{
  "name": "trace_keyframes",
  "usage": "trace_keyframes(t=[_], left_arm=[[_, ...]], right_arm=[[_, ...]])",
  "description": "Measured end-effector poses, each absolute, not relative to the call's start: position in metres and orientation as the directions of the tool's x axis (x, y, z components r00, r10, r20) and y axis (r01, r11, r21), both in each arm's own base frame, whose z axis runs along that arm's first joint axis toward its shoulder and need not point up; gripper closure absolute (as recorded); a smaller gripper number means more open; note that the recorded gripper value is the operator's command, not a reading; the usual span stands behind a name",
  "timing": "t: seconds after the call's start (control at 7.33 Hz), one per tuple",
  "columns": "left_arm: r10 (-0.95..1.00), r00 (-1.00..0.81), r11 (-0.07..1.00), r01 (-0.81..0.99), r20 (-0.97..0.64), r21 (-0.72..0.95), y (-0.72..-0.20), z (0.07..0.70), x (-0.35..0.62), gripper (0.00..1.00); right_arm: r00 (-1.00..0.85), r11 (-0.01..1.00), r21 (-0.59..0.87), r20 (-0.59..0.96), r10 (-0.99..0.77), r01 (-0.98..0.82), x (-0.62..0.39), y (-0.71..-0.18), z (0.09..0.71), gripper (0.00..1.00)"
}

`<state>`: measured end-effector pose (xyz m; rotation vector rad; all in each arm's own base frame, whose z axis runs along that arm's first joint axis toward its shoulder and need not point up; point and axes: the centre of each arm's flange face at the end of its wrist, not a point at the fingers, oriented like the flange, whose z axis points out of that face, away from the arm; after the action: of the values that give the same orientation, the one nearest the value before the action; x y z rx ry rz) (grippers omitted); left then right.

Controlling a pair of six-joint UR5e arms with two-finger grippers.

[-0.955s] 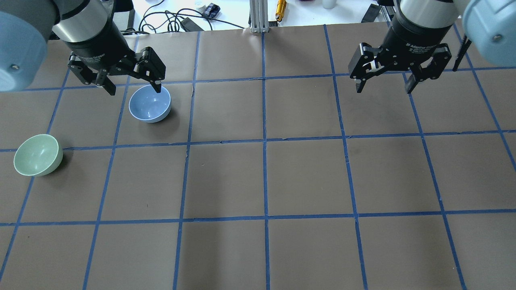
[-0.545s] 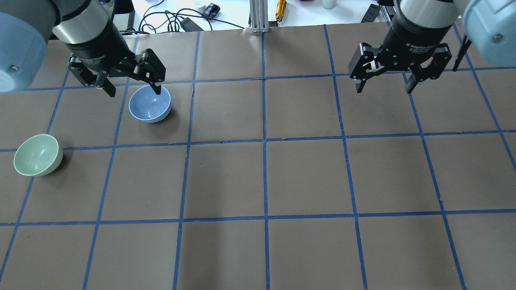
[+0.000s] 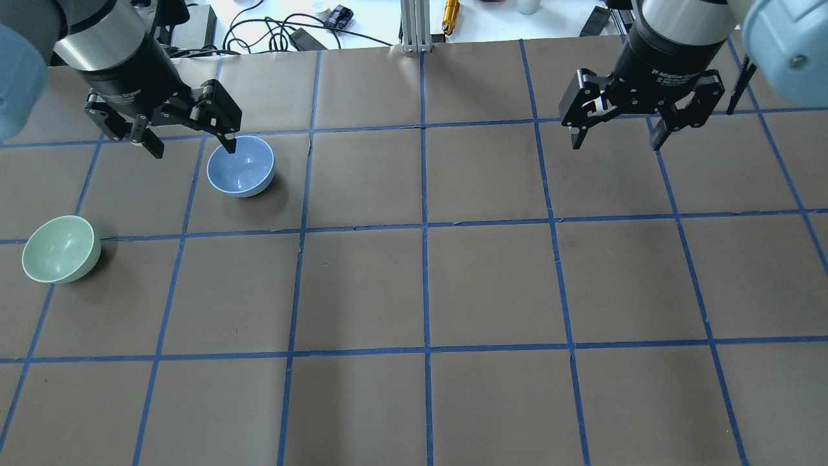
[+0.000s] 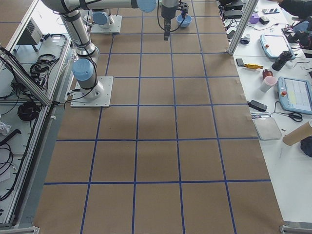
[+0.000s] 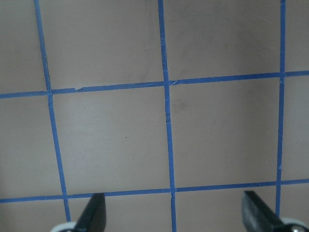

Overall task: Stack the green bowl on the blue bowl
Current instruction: 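Move the left gripper from the blue bowl toward the pale green bowl, then lower the left gripper and grasp the pale green bowl's rim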

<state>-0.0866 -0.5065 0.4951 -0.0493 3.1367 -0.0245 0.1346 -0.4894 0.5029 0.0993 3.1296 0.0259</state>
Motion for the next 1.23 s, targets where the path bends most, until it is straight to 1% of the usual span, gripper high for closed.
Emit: trace_keyframes(t=[0.41, 0.68, 0.95, 1.23], left_arm=[[0.012, -1.0, 1.0, 0.012, 0.002, 0.017, -0.515, 0.48, -0.007, 0.0], [0.057, -0.998, 0.997, 0.058, 0.027, 0.043, -0.513, 0.455, 0.074, 0.0], [0.121, -0.992, 0.992, 0.122, 0.037, 0.034, -0.505, 0.435, 0.157, 0.0], [0.146, -0.989, 0.989, 0.146, 0.02, 0.01, -0.496, 0.398, 0.241, 0.0]], right_arm=[[-0.998, 0.998, 0.016, -0.01, 0.063, 0.063, 0.135, -0.489, 0.503, 0.0], [-0.998, 0.998, 0.016, -0.01, 0.062, 0.062, 0.135, -0.489, 0.503, 0.0], [-0.998, 0.998, 0.017, -0.01, 0.063, 0.063, 0.135, -0.489, 0.503, 0.0], [-0.998, 0.998, 0.017, -0.01, 0.062, 0.062, 0.135, -0.489, 0.503, 0.0]])
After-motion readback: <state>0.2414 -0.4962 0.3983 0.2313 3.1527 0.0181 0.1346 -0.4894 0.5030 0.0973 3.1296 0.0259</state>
